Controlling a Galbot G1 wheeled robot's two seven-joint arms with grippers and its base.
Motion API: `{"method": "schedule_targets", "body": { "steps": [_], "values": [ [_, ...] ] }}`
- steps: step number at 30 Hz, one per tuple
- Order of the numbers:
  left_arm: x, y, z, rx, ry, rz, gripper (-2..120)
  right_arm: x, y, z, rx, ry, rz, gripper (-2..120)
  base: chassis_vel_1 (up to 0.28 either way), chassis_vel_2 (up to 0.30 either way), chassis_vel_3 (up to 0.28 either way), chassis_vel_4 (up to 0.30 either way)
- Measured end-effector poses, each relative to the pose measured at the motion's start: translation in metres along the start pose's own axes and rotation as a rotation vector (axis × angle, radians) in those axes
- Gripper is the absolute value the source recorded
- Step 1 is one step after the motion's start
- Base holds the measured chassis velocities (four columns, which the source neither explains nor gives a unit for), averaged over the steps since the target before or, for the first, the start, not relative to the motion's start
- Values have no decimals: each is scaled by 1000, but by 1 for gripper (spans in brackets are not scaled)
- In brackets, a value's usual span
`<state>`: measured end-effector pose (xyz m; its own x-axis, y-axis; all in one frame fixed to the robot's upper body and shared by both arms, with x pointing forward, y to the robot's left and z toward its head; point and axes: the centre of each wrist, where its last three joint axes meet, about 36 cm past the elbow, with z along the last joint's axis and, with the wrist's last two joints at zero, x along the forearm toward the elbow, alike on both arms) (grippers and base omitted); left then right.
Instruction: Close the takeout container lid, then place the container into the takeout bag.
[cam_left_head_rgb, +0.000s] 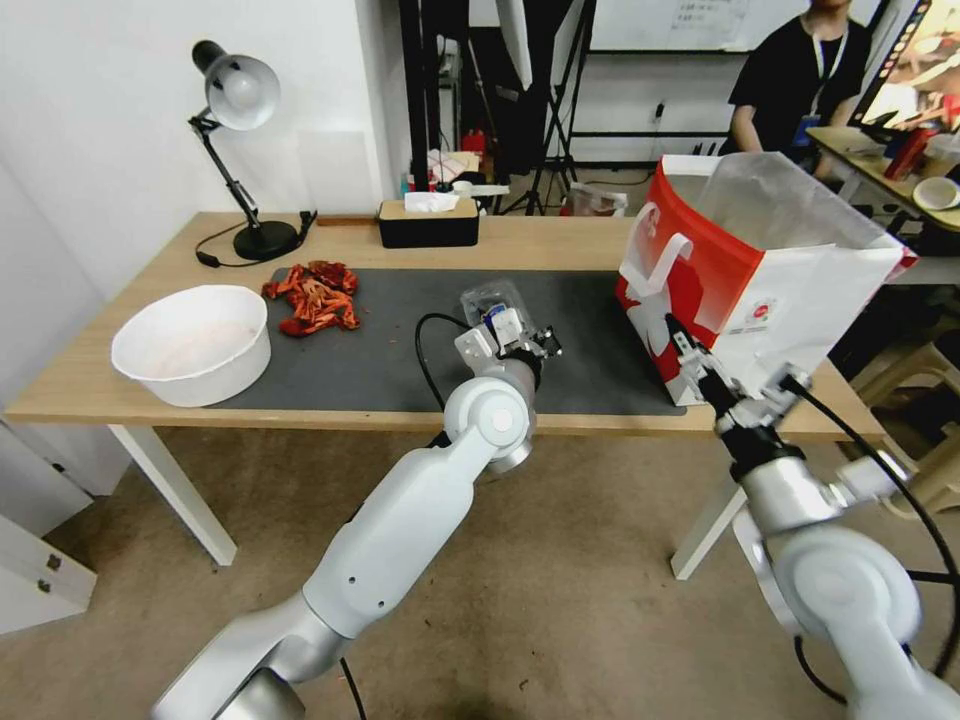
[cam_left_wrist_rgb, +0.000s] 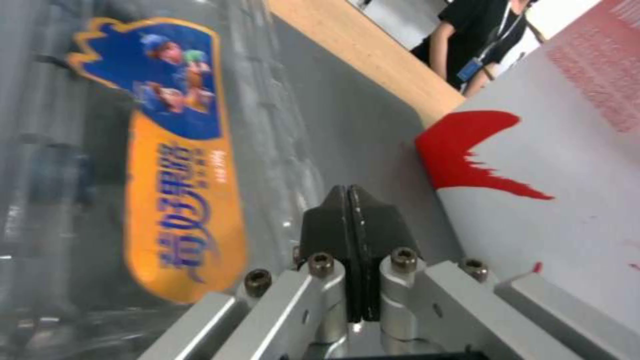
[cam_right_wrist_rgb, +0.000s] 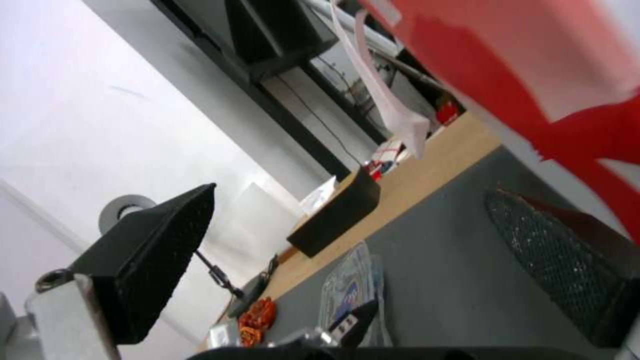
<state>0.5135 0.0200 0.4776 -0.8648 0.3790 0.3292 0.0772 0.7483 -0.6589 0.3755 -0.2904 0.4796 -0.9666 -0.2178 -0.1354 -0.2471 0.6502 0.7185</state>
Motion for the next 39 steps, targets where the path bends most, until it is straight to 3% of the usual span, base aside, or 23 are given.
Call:
{"method": "schedule_targets", "body": {
  "steps": [13, 21, 25, 28, 39],
  "values": [
    [4, 10, -10, 27, -15, -24, 0, -52, 0, 1, -38, 61, 6, 100, 0, 0, 0, 0],
    [6, 17, -11, 39, -13, -37, 0, -116, 13, 3, -51, 232, 93, 100, 0, 0, 0, 0],
    [7, 20, -12, 41, -15, -44, 0, -146, 19, 2, -26, 306, 148, 100, 0, 0, 0, 0],
    [8, 25, -12, 41, -16, -50, 0, -178, 25, 0, 33, 427, 190, 100, 0, 0, 0, 0],
    [10, 33, -16, 47, -18, -59, 0, -221, 29, 5, 128, 668, 214, 100, 0, 0, 0, 0]
  ]
}}
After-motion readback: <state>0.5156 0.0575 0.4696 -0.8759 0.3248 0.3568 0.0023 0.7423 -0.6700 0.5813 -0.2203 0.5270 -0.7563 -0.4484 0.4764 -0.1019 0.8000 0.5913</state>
